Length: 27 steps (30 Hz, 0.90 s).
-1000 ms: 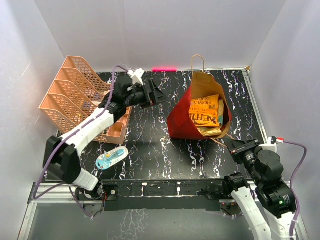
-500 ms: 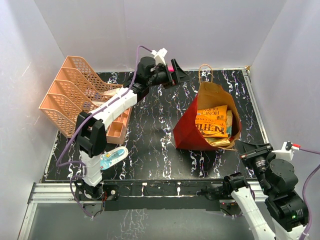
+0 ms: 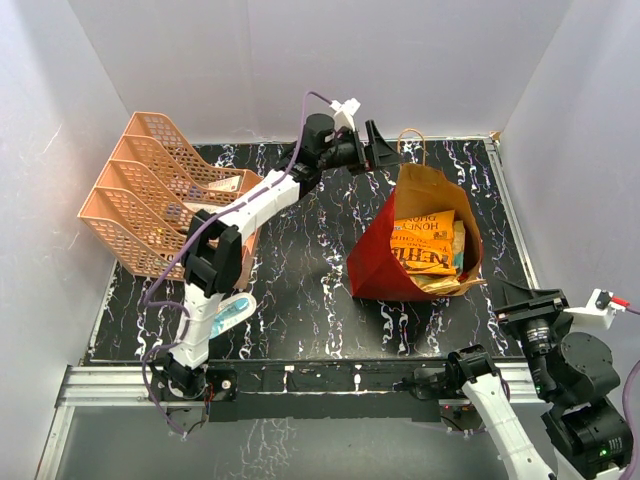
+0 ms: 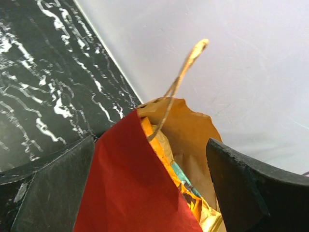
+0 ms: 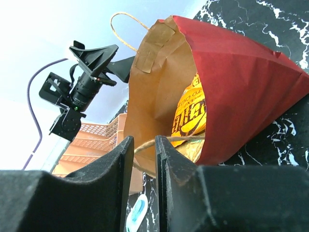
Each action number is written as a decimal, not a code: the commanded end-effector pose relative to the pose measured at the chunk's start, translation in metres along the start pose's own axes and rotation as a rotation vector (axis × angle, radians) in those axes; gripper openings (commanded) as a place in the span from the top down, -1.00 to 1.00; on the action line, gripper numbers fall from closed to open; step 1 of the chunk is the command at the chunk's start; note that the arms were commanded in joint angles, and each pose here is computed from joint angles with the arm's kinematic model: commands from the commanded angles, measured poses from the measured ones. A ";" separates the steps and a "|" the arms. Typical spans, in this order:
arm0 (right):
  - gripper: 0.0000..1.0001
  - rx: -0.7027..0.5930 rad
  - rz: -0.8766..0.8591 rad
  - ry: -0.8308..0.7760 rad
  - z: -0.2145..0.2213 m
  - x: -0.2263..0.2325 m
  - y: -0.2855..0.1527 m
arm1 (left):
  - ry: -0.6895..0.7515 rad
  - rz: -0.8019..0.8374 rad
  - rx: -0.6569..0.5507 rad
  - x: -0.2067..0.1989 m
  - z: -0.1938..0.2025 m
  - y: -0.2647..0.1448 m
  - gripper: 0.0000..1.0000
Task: Take the snacks out of the paper bag
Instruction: Adjust the paper bag at the center of the board.
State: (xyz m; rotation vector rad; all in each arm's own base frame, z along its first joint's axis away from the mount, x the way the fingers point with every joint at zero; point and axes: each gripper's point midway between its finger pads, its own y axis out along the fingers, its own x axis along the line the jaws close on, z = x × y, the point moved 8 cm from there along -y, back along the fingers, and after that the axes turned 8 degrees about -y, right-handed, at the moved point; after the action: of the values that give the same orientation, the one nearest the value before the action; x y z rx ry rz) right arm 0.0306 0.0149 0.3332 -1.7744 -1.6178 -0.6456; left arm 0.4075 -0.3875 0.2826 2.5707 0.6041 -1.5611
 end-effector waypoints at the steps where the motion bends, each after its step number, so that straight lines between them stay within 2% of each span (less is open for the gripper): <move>1: 0.42 -0.090 -0.040 -0.017 -0.020 0.012 -0.004 | 0.141 0.216 0.001 -0.051 -0.001 0.004 -0.97; 7: 0.30 -0.100 -0.052 -0.044 -0.026 0.017 -0.006 | 0.122 0.196 -0.030 -0.045 -0.008 0.031 -0.96; 11: 0.16 -0.109 -0.065 -0.057 -0.030 0.020 -0.010 | 0.102 0.227 -0.067 -0.045 -0.014 0.044 -0.81; 16: 0.08 -0.129 -0.077 -0.075 -0.036 0.021 -0.017 | 0.101 0.239 -0.120 -0.045 -0.018 0.051 -0.39; 20: 0.00 -0.135 -0.080 -0.103 -0.040 0.022 -0.023 | 0.110 0.226 -0.131 -0.045 -0.021 0.051 0.15; 25: -0.21 -0.110 -0.097 -0.172 -0.039 0.021 -0.025 | 0.153 0.232 -0.154 -0.062 -0.029 0.040 0.69; 27: -0.30 -0.097 -0.118 -0.204 -0.038 0.022 -0.027 | 0.172 0.229 -0.159 -0.069 -0.033 0.031 0.84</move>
State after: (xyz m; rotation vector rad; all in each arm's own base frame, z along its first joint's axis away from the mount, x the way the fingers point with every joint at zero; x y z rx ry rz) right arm 0.0084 0.0018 0.3700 -1.8657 -1.7784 -0.6795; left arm 0.4296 -0.4452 0.2862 2.5493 0.4659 -1.3829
